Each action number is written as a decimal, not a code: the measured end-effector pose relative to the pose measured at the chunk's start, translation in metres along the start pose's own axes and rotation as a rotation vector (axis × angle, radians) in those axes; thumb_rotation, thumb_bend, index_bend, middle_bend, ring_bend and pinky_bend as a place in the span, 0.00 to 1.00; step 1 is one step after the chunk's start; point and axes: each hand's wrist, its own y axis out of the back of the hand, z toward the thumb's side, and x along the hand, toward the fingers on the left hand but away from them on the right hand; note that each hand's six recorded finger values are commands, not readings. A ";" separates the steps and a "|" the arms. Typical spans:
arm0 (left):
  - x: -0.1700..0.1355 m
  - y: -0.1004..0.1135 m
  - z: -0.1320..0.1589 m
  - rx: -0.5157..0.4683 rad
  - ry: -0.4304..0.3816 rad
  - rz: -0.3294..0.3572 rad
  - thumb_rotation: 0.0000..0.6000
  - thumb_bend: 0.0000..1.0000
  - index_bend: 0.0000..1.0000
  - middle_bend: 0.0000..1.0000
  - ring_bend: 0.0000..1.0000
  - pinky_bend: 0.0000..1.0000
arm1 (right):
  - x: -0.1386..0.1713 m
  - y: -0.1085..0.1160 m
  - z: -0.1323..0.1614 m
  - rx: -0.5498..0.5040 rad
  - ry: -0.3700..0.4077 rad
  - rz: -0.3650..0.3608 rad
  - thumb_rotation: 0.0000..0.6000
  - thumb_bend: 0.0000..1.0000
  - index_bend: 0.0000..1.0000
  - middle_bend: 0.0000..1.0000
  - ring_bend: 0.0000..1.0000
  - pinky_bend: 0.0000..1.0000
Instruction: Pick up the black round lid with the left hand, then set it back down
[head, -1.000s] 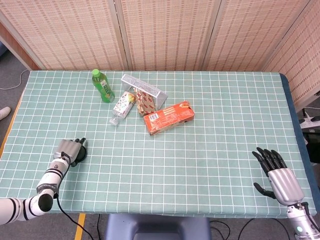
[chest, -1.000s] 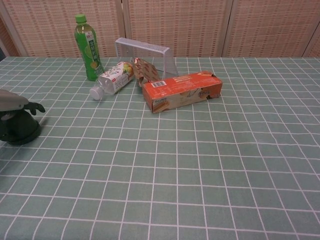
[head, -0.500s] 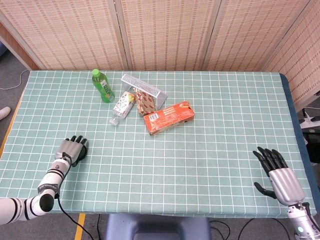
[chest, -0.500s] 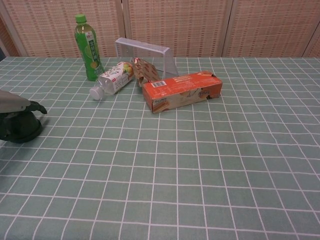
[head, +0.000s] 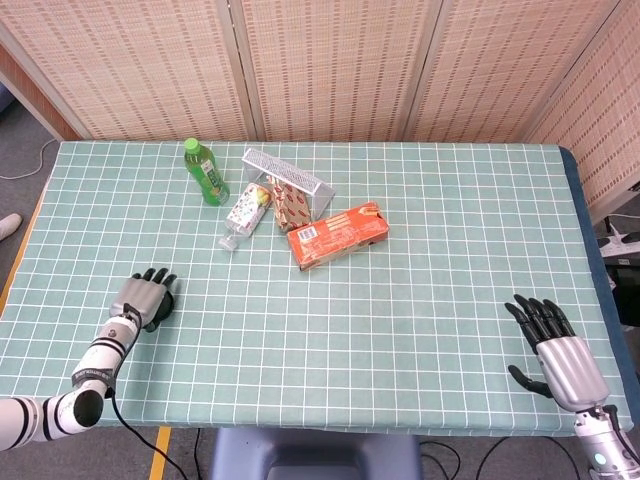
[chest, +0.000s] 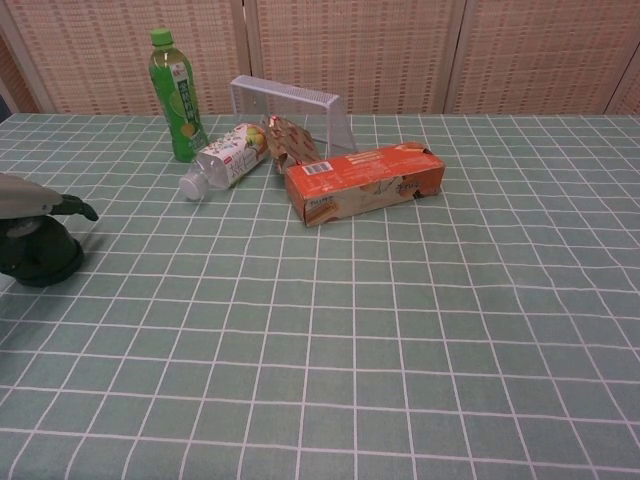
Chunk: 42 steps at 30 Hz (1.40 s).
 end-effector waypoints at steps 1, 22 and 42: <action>0.000 0.000 0.000 0.005 0.001 -0.002 1.00 0.37 0.00 0.00 0.00 0.18 | 0.000 0.000 0.000 0.000 -0.001 0.002 1.00 0.18 0.00 0.00 0.00 0.00; -0.008 0.001 -0.012 0.055 0.066 0.044 1.00 0.36 0.30 0.22 0.22 0.47 | 0.000 -0.002 0.003 -0.003 0.003 0.008 1.00 0.17 0.00 0.00 0.00 0.00; -0.016 0.011 -0.018 -0.020 0.065 0.084 1.00 0.36 0.47 0.39 0.37 0.57 | 0.000 -0.001 0.001 0.001 -0.001 0.004 1.00 0.17 0.00 0.00 0.00 0.00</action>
